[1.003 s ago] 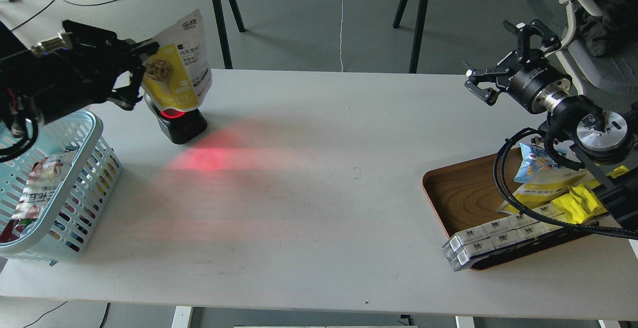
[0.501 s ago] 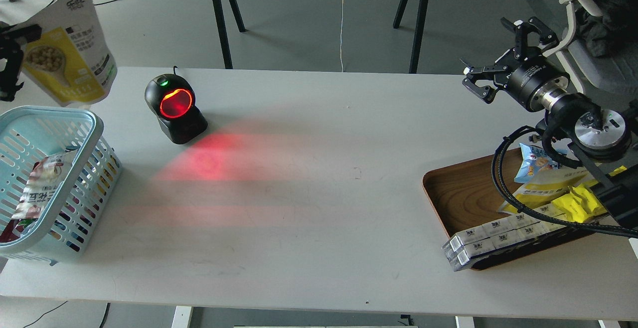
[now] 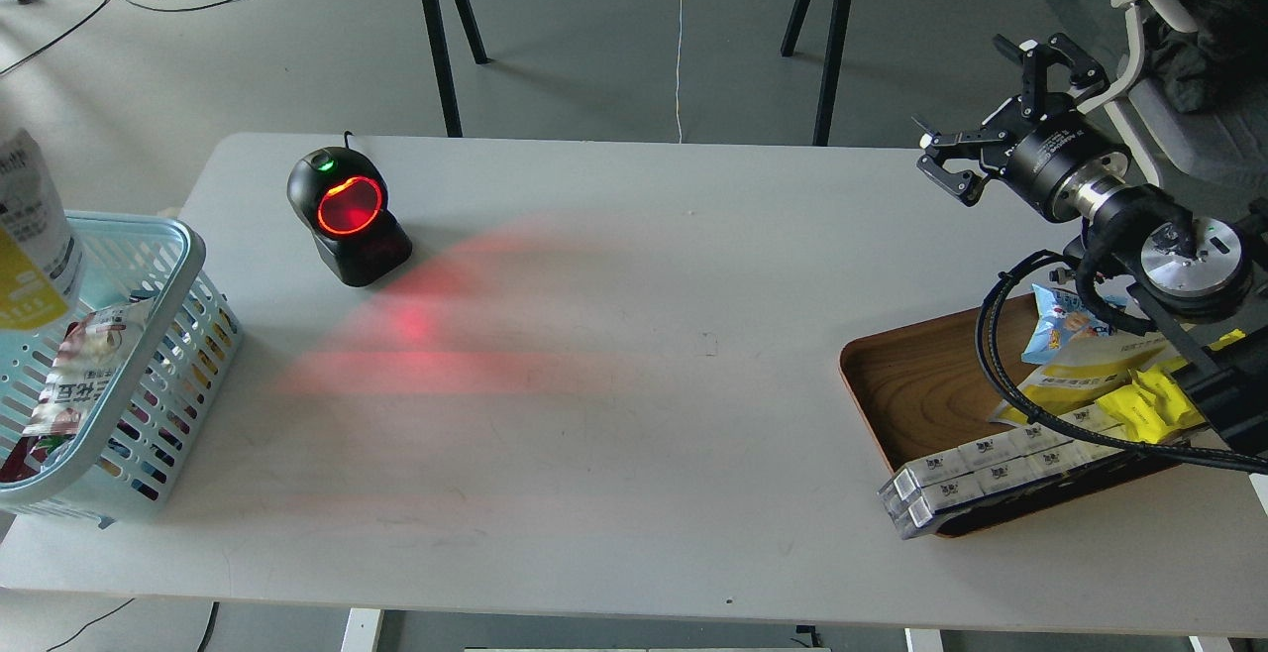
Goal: Scan snack and place in basket
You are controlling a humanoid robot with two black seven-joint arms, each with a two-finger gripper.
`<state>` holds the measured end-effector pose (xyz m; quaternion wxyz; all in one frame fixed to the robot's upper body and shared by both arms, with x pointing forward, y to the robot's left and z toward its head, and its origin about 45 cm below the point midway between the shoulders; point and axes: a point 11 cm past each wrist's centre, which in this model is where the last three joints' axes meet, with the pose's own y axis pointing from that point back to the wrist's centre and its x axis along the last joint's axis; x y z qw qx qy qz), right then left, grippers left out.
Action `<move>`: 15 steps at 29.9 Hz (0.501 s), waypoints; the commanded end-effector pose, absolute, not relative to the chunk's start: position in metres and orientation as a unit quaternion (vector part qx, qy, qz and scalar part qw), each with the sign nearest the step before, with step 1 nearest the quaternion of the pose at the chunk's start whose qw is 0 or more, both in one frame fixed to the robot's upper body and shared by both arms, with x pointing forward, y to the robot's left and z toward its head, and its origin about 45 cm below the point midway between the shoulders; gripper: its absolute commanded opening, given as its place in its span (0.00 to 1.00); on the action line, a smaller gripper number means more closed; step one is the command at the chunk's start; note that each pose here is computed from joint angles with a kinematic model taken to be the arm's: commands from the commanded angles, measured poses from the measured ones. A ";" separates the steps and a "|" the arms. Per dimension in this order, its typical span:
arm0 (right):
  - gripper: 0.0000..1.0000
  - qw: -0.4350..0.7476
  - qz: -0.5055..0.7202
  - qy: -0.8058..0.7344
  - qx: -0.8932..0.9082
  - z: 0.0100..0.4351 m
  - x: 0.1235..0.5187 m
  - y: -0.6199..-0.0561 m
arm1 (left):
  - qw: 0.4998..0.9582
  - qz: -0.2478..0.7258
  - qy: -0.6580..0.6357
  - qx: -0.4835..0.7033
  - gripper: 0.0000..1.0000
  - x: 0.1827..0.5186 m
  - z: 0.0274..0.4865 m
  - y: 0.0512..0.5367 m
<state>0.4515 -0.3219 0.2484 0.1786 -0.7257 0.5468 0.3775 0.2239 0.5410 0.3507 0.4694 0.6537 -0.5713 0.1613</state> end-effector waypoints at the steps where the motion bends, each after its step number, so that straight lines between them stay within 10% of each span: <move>1: 0.97 0.178 0.377 0.547 -0.726 0.248 0.451 -0.322 | 0.474 0.160 -0.550 0.669 0.00 0.212 0.340 0.555; 15: 0.97 0.178 0.380 0.545 -0.726 0.246 0.451 -0.320 | 0.501 0.148 -0.474 0.709 0.00 0.183 0.297 0.594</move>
